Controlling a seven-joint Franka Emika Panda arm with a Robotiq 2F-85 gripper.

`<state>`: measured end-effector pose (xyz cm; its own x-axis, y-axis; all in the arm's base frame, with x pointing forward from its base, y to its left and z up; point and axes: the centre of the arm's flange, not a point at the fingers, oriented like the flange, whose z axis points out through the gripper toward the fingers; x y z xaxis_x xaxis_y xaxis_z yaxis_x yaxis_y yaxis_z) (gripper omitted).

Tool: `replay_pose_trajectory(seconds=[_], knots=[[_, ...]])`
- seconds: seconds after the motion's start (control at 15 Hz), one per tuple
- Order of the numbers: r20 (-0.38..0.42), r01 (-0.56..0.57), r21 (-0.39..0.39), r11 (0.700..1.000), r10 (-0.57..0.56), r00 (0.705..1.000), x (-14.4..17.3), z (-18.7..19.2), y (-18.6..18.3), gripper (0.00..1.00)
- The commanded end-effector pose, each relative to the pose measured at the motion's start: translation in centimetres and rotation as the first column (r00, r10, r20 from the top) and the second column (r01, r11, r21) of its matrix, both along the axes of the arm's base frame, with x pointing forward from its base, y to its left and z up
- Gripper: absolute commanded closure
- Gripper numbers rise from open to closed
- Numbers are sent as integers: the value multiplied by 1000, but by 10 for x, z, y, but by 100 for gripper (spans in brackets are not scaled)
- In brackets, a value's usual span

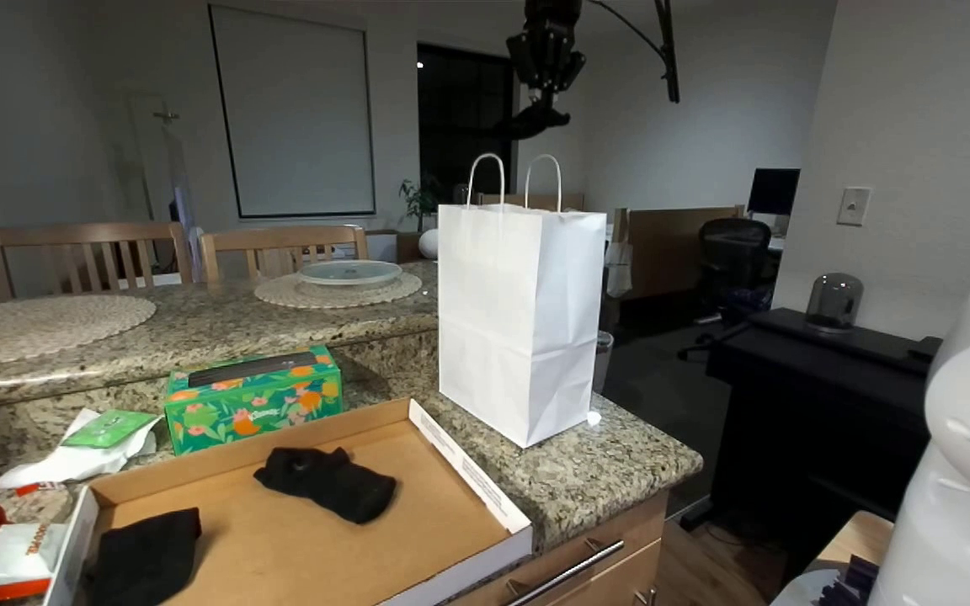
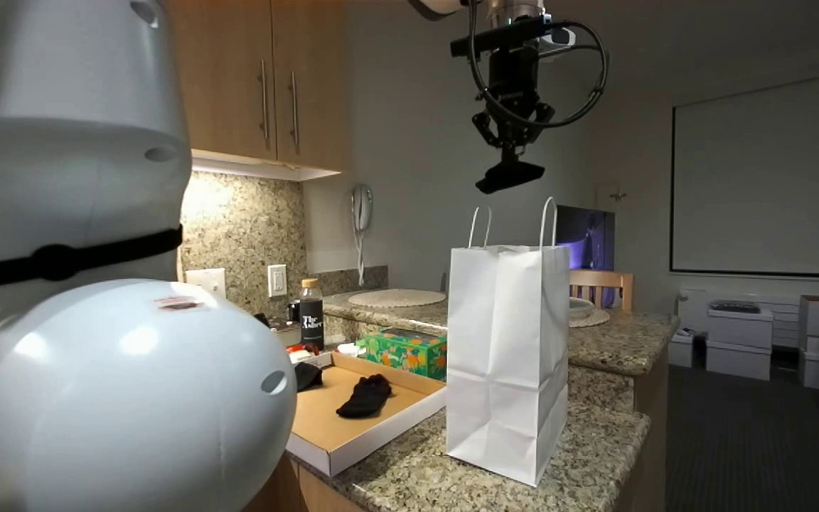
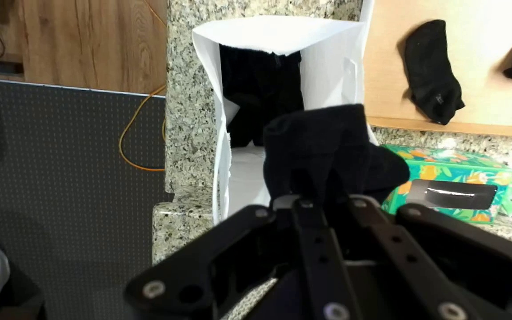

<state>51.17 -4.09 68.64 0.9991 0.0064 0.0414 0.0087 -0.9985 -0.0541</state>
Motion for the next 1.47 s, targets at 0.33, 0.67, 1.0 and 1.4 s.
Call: replay_pose_trajectory(seconds=[0.33,0.67,1.0,1.4], knots=[[24,-23,8,1000,23,999,6,22,29,31],[124,-201,-32,979,203,971,-36,65,139,1],[111,-319,-4,948,318,942,-53,3,278,0],[61,-184,44,982,181,982,-30,-152,347,0]])
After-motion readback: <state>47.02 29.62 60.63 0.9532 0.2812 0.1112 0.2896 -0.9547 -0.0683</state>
